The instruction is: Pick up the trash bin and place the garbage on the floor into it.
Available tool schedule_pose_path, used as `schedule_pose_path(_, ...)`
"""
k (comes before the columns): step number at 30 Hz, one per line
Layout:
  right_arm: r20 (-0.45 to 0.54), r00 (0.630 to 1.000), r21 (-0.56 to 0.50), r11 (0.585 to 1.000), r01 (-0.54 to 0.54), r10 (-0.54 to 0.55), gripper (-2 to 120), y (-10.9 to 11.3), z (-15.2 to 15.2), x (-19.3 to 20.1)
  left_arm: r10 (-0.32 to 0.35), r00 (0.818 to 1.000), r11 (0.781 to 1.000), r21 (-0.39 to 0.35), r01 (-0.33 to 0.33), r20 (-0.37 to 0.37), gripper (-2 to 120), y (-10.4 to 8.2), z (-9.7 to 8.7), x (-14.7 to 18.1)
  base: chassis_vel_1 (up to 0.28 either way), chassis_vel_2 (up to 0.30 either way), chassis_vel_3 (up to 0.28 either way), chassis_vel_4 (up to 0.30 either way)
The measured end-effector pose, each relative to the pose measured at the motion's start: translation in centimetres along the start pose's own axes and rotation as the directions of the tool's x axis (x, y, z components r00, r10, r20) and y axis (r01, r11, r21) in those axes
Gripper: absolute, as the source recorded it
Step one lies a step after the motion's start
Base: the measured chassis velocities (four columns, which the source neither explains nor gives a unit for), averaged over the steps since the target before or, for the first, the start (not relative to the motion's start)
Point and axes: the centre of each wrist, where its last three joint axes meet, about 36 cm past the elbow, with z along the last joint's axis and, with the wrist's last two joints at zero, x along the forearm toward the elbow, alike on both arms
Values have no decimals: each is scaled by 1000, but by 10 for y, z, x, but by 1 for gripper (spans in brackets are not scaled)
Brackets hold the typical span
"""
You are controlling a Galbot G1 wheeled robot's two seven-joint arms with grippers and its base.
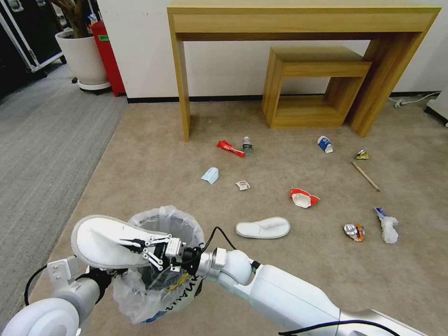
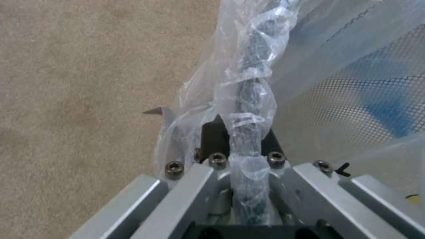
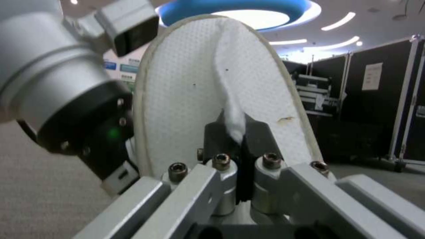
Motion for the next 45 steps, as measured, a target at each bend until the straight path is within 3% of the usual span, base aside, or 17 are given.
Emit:
schedule_pose_path(7, -21, 1000, 8, 1000, 3, -3, 10, 1, 5, 5, -2, 1000, 1000, 1, 2, 0, 0, 1, 0, -1, 0, 0, 0, 0)
schedule_pose_path(10, -36, 999, 16, 1000, 3, -2, 31, -2, 7, 9, -3, 1000, 1000, 2, 3, -2, 0, 2, 0, -1, 0, 0, 0, 0)
schedule_pose_path(22, -45, 999, 42, 999, -10, 12, 67, -11, 4, 16, -8, 1000, 1000, 4, 8, -4, 0, 4, 1, -5, 0, 0, 0, 0)
schedule_pose_path(24, -50, 999, 51, 999, -12, 15, 80, -14, 3, 21, -11, 1000, 1000, 4, 11, -4, 0, 5, 0, -6, 0, 0, 0, 0)
schedule_pose_path(29, -59, 998, 65, 998, -12, 16, 96, -19, -2, 31, -13, 1000, 1000, 7, 13, -5, 0, 6, 1, -8, 0, 0, 0, 0)
schedule_pose_path(38, -63, 997, 89, 995, -42, 48, 99, -29, -14, 44, -16, 1000, 1000, 7, 16, -7, 0, 7, 1, -9, 0, 0, 0, 0)
schedule_pose_path(41, -73, 977, 92, 977, -194, 201, 99, -42, -49, 62, -23, 1000, 1000, 6, 23, -12, 0, 8, 3, -12, 0, 0, 0, 0)
schedule_pose_path(45, -84, 949, 79, 951, -299, 305, 100, -46, -69, 74, -28, 999, 1000, 4, 28, -16, 0, 9, 5, -13, 0, 0, 0, 0)
